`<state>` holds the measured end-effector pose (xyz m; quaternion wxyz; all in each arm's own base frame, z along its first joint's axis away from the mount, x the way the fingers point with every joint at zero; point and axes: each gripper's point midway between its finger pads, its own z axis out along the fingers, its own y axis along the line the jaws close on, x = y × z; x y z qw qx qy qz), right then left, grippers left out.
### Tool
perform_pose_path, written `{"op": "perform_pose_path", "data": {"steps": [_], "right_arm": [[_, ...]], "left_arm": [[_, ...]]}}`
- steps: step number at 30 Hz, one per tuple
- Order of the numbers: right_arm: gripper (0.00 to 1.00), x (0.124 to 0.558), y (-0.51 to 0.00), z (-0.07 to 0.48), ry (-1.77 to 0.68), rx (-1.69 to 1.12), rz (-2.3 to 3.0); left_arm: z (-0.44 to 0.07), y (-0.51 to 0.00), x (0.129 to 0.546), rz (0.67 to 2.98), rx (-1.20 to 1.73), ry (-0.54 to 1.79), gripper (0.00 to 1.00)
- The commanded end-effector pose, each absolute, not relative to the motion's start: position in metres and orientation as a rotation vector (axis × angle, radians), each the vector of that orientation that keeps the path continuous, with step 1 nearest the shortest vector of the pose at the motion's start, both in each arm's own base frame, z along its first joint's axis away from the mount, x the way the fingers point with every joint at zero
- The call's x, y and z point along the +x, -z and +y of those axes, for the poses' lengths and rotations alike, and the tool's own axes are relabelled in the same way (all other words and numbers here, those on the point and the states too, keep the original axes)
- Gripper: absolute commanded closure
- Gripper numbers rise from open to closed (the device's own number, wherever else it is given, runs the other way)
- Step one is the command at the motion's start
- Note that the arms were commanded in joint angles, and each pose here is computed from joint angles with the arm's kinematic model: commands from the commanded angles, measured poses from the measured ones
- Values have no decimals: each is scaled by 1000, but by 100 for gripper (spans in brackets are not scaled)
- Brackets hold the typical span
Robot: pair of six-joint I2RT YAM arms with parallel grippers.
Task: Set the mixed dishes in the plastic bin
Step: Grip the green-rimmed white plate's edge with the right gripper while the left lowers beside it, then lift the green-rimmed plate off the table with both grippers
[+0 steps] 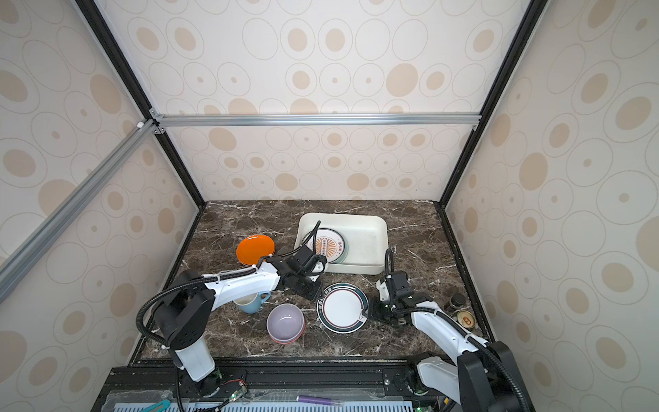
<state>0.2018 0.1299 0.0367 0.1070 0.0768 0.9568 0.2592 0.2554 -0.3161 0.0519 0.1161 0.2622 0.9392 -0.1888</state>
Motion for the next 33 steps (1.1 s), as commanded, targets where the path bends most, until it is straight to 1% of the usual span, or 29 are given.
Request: {"op": "perform_pose_path", "data": {"steps": [1, 4, 7, 13, 20, 22, 23, 26, 28, 29, 31, 32, 33], "right_arm": [[57, 199, -31, 132, -792, 226, 2825], [57, 199, -29, 133, -800, 226, 2827], [57, 200, -25, 134, -801, 226, 2831], [58, 202, -19, 139, -839, 232, 2838], [59, 206, -16, 145, -890, 239, 2835], [63, 208, -17, 149, -921, 240, 2828], [67, 209, -17, 151, -938, 239, 2824], [88, 210, -20, 155, -977, 242, 2818], [97, 211, -23, 155, -972, 239, 2820], [100, 212, -25, 154, -964, 236, 2818], [100, 212, -32, 153, -949, 217, 2814], [100, 212, -36, 152, -943, 209, 2810], [100, 212, -41, 152, -938, 199, 2806]], "left_arm": [[-316, -43, 252, 2783, 790, 487, 72], [-314, -35, 252, 2809, 799, 450, 79], [-313, -28, 250, 2826, 804, 437, 83], [-314, -19, 246, 2845, 815, 441, 89], [-317, -12, 244, 2853, 823, 450, 93], [-317, -10, 244, 2856, 824, 450, 94], [-318, -9, 244, 2856, 826, 452, 94], [-321, -10, 246, 2849, 825, 456, 94], [-322, -15, 250, 2832, 821, 448, 94], [-322, -17, 253, 2823, 814, 438, 94], [-321, -28, 260, 2794, 799, 416, 92], [-322, -33, 262, 2779, 798, 413, 89], [-322, -41, 265, 2761, 789, 408, 80]]}}
